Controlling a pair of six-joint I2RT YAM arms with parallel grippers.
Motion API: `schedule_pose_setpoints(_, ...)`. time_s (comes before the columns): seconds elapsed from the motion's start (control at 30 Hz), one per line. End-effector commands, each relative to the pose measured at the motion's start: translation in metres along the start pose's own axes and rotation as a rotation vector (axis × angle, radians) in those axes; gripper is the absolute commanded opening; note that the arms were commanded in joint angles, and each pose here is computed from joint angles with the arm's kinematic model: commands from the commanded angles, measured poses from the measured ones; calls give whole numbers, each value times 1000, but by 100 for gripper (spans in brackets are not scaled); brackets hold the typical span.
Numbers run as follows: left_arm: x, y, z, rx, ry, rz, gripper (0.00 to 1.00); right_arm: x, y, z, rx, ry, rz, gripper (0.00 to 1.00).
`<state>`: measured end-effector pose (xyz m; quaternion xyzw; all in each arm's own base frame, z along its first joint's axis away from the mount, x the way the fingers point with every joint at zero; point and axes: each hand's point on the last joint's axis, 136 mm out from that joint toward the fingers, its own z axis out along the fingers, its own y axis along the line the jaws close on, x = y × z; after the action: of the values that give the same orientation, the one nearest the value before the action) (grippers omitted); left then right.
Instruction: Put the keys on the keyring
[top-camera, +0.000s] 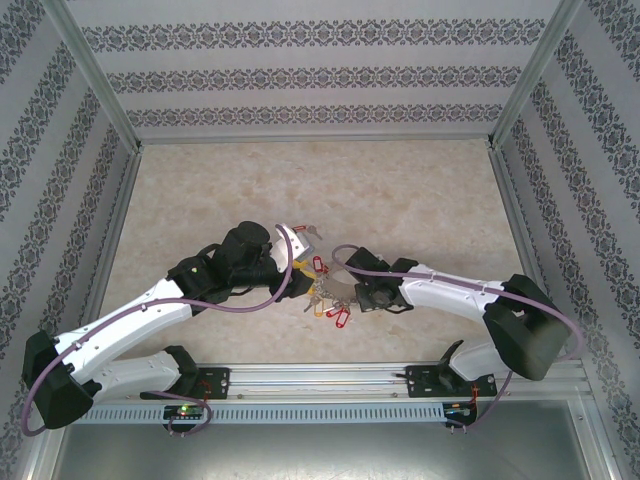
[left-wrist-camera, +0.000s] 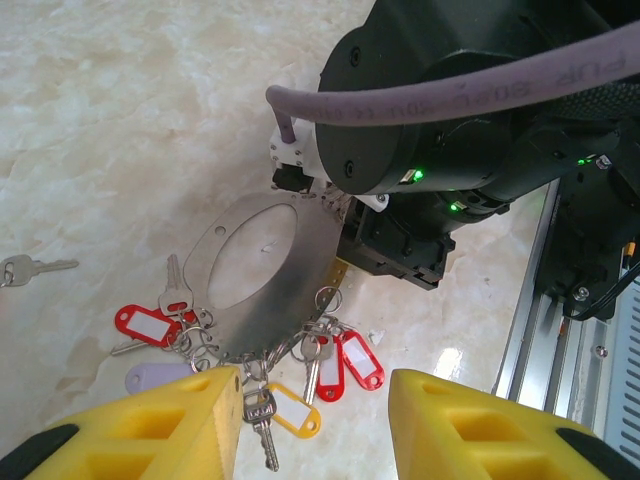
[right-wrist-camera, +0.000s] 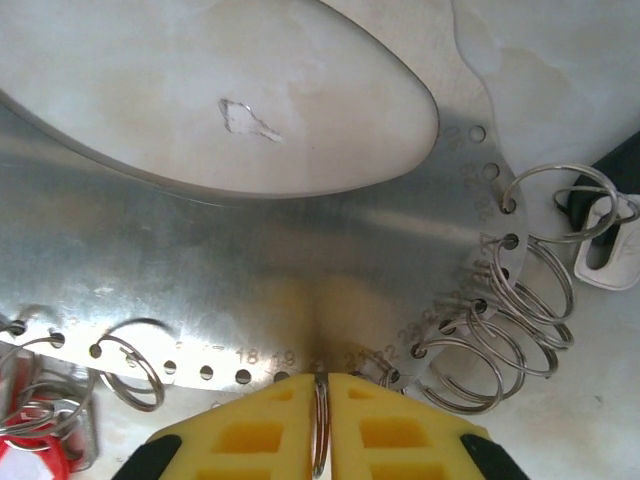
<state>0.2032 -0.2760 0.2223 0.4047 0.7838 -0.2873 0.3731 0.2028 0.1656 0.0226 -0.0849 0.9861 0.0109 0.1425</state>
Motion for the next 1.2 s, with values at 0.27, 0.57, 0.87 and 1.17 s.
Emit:
schedule_pose_setpoints(0.27, 0, -4, -2, 3, 10, 20, 43, 8, 0, 5, -15, 9, 24, 15)
schedule_pose_setpoints(0.57, -1, -4, -4, 2, 8, 21, 43, 9, -2, 5, -26, 9, 43, 11)
schedule_pose_setpoints(0.87, -7, -8, -11, 11, -20, 26, 43, -15, 6, -30, -111, -179, -52, 0)
schedule_pose_setpoints(1.17, -22, -20, -28, 55, -56, 37, 38, -49, 41, -152, -421, -674, -355, 0)
